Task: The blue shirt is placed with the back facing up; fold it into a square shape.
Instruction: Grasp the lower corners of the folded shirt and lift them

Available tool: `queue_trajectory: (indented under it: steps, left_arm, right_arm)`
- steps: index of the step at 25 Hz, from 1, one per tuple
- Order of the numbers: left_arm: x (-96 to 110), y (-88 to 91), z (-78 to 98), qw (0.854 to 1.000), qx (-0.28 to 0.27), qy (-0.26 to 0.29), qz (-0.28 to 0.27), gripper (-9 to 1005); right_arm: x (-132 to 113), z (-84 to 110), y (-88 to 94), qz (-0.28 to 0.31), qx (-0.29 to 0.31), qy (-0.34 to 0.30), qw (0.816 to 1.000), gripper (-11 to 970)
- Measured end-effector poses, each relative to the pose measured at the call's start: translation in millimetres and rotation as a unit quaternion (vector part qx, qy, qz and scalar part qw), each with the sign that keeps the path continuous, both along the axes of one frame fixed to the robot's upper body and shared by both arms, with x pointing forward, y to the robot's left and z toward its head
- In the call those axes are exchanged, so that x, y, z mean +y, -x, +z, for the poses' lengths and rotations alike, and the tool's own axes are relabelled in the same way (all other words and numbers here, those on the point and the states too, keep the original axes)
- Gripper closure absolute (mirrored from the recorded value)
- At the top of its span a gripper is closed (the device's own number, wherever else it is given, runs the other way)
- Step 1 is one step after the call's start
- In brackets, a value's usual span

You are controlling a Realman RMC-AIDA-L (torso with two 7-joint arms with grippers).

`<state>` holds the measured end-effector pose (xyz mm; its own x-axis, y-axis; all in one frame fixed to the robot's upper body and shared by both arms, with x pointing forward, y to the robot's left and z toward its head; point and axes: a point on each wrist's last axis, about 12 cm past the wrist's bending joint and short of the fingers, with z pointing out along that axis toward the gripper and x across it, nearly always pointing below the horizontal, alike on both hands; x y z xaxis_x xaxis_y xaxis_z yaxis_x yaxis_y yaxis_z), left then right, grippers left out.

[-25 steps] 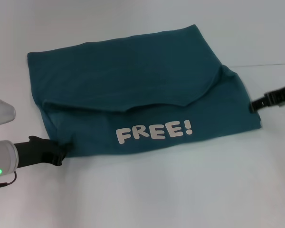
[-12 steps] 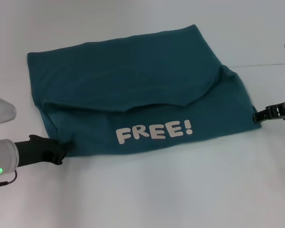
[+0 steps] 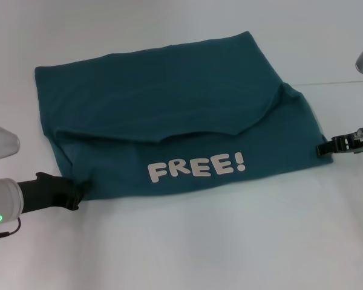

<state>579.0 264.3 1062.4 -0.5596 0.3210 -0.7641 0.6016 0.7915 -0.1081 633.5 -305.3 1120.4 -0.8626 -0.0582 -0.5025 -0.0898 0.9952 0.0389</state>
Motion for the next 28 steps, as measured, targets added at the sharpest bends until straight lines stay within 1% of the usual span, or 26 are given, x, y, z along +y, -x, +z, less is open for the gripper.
queue_trajectory:
  steps: [3, 9, 14, 28]
  left_arm:
    - [0, -0.4, 0.2, 1.0, -0.001, -0.001, 0.0, 953]
    - [-1, -1.4, 0.3, 1.0, -0.003, -0.003, -0.001, 952]
    - [-1, -2.1, 1.1, 1.0, -0.006, -0.003, 0.0, 952]
    - [-1, -2.7, 1.2, 1.0, -0.007, -0.006, 0.0, 953]
  right_arm:
    - [2, -2.5, -0.9, 0.0, 0.0, -0.001, 1.0, 48]
    - [3, -6.5, -3.5, -0.002, -0.007, 0.0, 1.0, 169]
    - [4, -8.7, -5.0, -0.003, -0.011, 0.001, 1.0, 248]
    - [11, -15.7, -9.8, 0.006, -0.018, 0.006, 1.0, 335]
